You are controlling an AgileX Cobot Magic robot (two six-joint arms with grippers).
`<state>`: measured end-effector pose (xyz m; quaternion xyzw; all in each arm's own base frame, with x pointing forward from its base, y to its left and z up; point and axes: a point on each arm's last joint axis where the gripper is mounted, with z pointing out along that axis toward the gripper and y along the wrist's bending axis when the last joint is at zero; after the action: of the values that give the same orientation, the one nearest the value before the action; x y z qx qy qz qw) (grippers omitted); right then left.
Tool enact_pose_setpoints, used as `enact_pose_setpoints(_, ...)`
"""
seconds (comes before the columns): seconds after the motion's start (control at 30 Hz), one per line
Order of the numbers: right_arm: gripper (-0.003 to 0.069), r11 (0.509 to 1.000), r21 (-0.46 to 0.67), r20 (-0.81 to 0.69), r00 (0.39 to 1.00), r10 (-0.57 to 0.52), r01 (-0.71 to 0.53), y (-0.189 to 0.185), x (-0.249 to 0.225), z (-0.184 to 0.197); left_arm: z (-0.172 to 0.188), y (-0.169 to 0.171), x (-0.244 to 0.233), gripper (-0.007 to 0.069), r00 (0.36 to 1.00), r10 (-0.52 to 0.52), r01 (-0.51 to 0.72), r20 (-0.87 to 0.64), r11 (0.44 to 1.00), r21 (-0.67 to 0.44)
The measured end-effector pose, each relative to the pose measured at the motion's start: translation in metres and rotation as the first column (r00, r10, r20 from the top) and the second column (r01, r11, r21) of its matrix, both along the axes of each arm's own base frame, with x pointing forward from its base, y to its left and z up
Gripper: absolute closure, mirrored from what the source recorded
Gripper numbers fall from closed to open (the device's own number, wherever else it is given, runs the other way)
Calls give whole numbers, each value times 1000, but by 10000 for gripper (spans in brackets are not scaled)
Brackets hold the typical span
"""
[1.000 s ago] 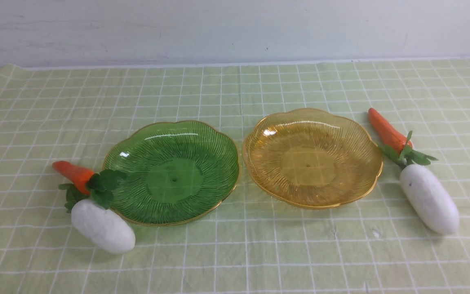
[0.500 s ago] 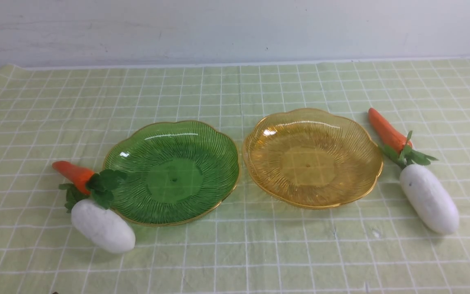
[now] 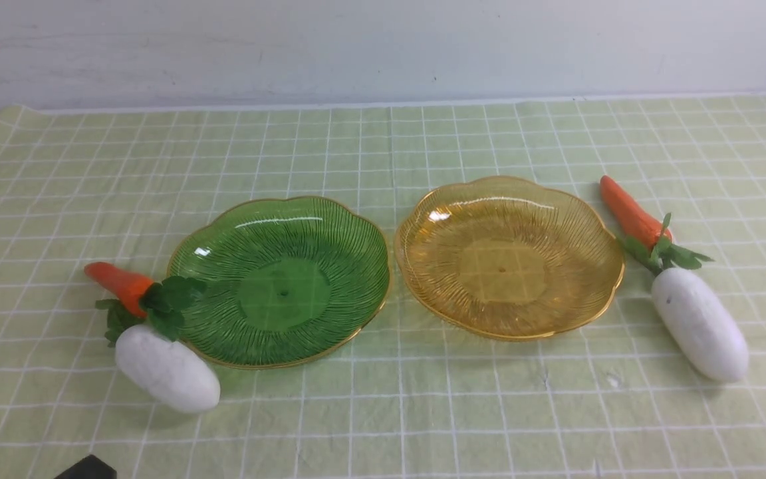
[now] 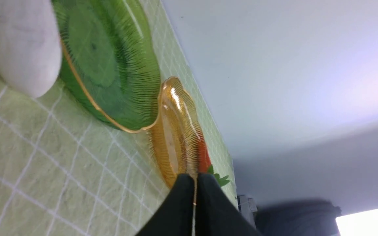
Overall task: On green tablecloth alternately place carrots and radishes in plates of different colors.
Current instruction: 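Place the white radish on the plate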
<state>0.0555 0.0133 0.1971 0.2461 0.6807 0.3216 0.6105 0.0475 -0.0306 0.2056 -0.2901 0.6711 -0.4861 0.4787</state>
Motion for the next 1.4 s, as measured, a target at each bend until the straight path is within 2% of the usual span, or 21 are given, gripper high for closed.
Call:
enact_pose_setpoints(0.07,671,1000,-28,15,1000,9,-8,1,-1,6,10,0,-2,633,999,-4,3,35,1000,16)
enact_pose_setpoints(0.17,671,977,-215,129,991,25,3,1,-7,37,41,-1,-7,633,991,-33,20,133,995,99)
enact_pose_setpoints(0.3,671,914,-400,239,970,39,62,1,-13,80,55,-8,2,633,991,-119,103,56,966,238)
enact_pose_setpoints(0.4,671,872,-488,186,981,61,38,2,-3,97,55,-13,11,633,981,-182,195,-70,929,315)
enact_pose_setpoints(0.5,671,801,-585,-36,991,126,-123,6,25,100,50,-16,29,633,929,-237,341,-284,848,405)
enact_pose_setpoints(0.53,671,796,-589,-54,990,130,-137,6,27,100,49,-17,30,633,921,-244,357,-303,841,407)
enact_pose_setpoints(0.57,671,763,-594,-212,964,158,-255,7,43,95,47,-17,38,633,886,-251,416,-390,801,430)
enact_pose_setpoints(0.63,669,744,-549,-400,902,164,-380,7,63,89,43,-16,51,632,813,-252,514,-524,733,445)
enact_pose_setpoints(0.7,668,748,-485,-552,822,140,-453,4,83,84,38,-15,61,632,760,-237,570,-605,689,446)
enact_pose_setpoints(0.83,661,770,-401,-710,700,81,-496,-2,121,78,25,-13,75,632,681,-207,634,-703,647,423)
enact_pose_setpoints(0.97,629,761,-379,-755,651,74,-526,-3,155,75,16,-12,82,622,632,-196,664,-750,635,394)
enact_pose_setpoints(1.07,587,731,-385,-771,631,80,-564,-4,174,72,13,-12,84,608,619,-193,671,-761,633,385)
enact_pose_setpoints(1.17,512,686,-404,-782,618,84,-605,-5,193,65,13,-12,84,587,621,-190,670,-760,633,389)
enact_pose_setpoints(1.3,365,632,-438,-788,612,73,-639,-7,209,51,14,-12,86,552,638,-184,657,-748,637,403)
enact_pose_setpoints(1.4,216,609,-464,-787,615,50,-643,-10,223,35,15,-12,87,507,643,-183,653,-744,638,408)
